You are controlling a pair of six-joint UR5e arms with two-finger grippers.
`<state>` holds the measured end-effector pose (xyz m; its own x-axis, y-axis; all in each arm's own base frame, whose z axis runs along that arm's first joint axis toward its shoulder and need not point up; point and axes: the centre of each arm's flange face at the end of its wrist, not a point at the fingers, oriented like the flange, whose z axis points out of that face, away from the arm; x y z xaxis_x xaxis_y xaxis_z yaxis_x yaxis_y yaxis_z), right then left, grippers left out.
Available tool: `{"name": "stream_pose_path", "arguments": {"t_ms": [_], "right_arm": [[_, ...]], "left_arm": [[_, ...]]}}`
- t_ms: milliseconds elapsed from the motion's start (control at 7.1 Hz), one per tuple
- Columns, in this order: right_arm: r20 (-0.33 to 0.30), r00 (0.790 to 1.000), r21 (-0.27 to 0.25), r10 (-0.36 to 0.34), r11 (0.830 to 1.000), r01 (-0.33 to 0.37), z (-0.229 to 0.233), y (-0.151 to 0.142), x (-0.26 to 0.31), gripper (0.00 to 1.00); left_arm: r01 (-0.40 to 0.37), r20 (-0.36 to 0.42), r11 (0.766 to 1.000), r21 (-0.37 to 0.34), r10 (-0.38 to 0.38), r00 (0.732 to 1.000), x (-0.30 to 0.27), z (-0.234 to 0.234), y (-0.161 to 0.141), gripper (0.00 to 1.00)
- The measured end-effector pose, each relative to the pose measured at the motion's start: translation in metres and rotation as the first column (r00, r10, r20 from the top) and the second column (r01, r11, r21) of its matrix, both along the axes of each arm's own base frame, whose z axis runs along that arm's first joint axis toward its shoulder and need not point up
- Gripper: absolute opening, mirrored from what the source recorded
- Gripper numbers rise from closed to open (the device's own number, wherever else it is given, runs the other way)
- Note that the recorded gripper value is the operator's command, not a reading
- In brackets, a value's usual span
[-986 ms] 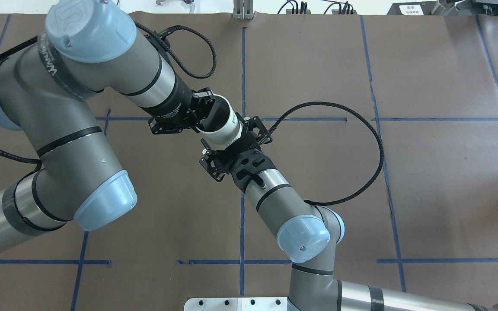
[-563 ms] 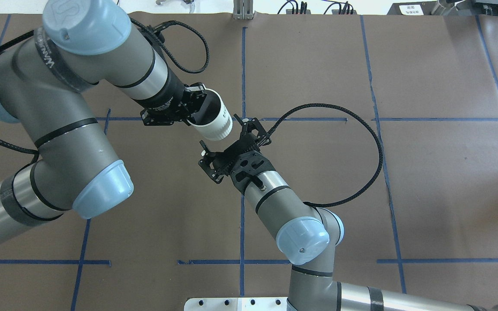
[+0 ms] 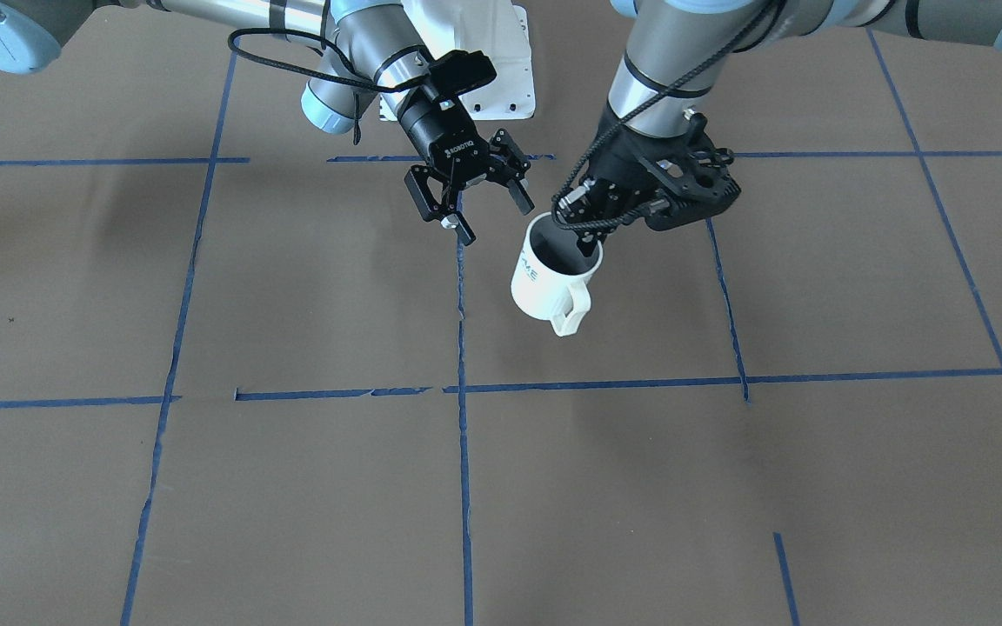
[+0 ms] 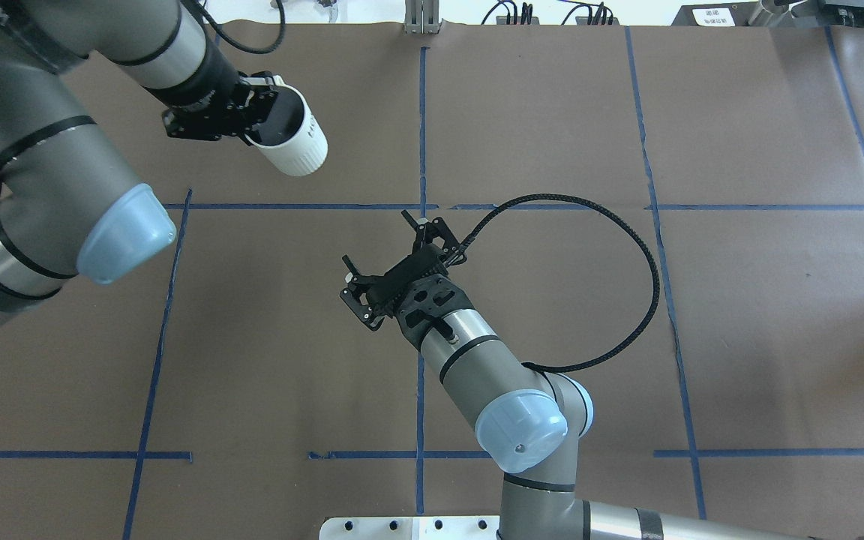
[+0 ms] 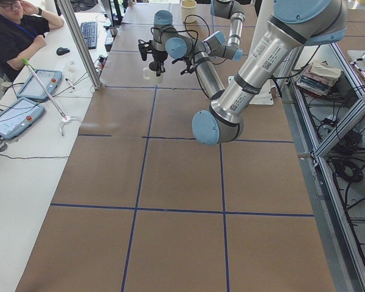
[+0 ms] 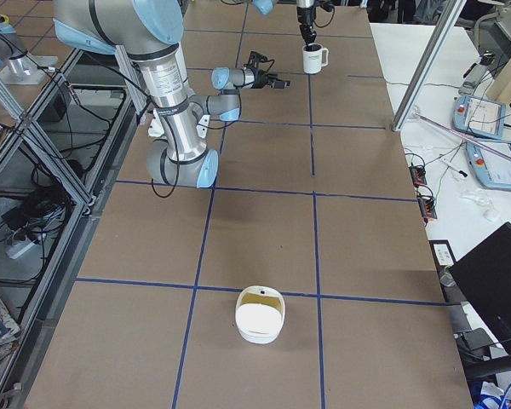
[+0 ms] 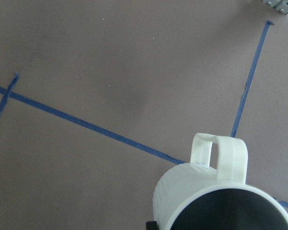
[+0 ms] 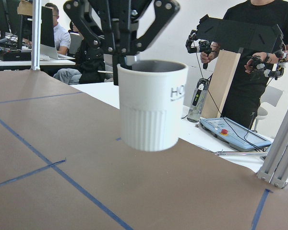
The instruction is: Left arm hands cup to right arm to dump lemon
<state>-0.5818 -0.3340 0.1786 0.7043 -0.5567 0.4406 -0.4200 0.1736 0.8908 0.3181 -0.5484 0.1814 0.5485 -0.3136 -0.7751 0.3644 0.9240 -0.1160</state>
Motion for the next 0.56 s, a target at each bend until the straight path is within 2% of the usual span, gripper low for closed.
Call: {"name": "stream_pose_path", "arguments": {"t_ms": [141, 282, 422, 563], "right_arm": [[0.025, 1.0, -0.046, 0.016, 0.999, -0.015, 0.002, -0.013, 0.004, 1.0], [0.001, 0.999, -0.099, 0.033, 0.995, -0.032, 0.006, -0.039, 0.011, 1.0], [-0.054, 0.998, -0.165, 0.02, 0.986, -0.029, 0.011, -0.077, 0.022, 1.0], [-0.114, 0.993, -0.242, -0.016, 0.97, -0.012, 0.015, -0.115, 0.043, 1.0]], "left_arm": [[-0.027, 0.028, 0.999, 0.022, 0.026, 0.999, -0.023, 0.023, -0.008, 0.0], [-0.066, 0.045, 0.997, 0.033, 0.065, 0.997, -0.045, 0.048, -0.009, 0.0], [-0.105, 0.063, 0.993, 0.05, 0.102, 0.993, -0.065, 0.073, -0.001, 0.0], [-0.137, 0.084, 0.988, 0.065, 0.131, 0.988, -0.084, 0.098, 0.013, 0.0]]}}
